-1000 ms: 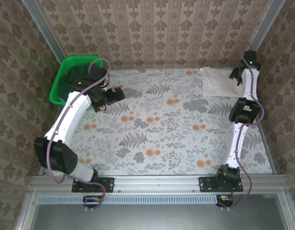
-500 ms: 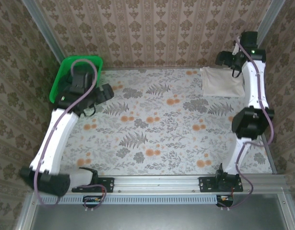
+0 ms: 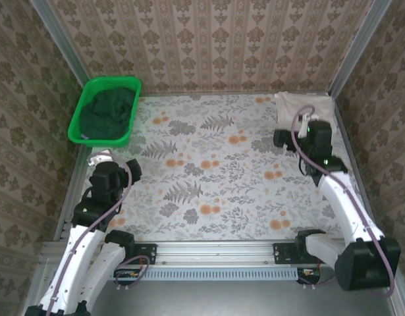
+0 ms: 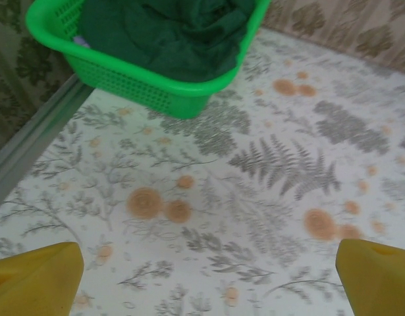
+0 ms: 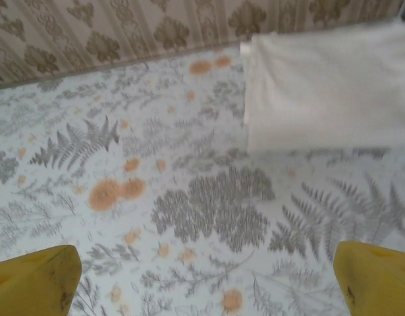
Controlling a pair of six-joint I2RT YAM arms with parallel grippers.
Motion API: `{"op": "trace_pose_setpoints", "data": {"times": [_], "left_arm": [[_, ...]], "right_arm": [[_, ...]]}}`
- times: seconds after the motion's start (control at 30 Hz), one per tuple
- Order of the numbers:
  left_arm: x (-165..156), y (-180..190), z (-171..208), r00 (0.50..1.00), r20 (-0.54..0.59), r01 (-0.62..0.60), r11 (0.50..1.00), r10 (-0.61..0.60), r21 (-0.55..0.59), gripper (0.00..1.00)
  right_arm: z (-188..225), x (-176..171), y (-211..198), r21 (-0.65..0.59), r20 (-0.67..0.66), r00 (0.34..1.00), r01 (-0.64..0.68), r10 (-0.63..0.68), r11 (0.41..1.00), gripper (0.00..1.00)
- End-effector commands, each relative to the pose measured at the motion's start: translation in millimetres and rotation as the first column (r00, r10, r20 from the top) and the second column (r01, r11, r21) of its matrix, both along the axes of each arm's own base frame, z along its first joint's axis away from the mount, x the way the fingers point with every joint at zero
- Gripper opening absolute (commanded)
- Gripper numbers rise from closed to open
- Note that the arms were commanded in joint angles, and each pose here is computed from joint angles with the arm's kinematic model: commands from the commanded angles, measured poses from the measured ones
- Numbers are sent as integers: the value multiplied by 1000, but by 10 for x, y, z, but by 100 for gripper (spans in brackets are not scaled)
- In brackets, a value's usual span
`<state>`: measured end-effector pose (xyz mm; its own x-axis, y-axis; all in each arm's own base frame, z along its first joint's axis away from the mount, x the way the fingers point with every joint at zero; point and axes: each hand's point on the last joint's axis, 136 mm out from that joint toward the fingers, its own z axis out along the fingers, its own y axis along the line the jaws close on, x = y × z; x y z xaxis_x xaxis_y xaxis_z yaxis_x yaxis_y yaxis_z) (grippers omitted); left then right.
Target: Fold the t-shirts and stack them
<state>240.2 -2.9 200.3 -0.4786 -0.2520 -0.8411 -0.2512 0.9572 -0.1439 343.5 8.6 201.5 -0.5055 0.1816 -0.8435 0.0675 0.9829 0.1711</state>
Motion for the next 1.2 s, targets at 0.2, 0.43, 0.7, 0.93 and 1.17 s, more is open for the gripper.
{"op": "trace_pose_setpoints", "data": {"times": [0.2,0.43,0.7,0.93,1.17], "left_arm": [[434,402,-314,990,7,-140,972,141,189,100],[824,541,-640,988,9,-153,959,156,236,100],[1269,382,-906,998,49,-46,978,37,205,100],[1529,249,-915,997,17,73,961,-81,267,100],[1597,135,-880,979,75,164,946,-192,281,100]], "right_arm": [[-539,-450,-377,-89,93,972,225,-217,970,99],[-868,-233,-284,-154,63,990,137,-128,979,100],[-869,393,-191,-172,79,994,82,-69,982,100],[-960,579,-243,-157,161,986,75,-49,985,100],[-1002,494,-203,-168,228,973,70,-31,983,100]]}}
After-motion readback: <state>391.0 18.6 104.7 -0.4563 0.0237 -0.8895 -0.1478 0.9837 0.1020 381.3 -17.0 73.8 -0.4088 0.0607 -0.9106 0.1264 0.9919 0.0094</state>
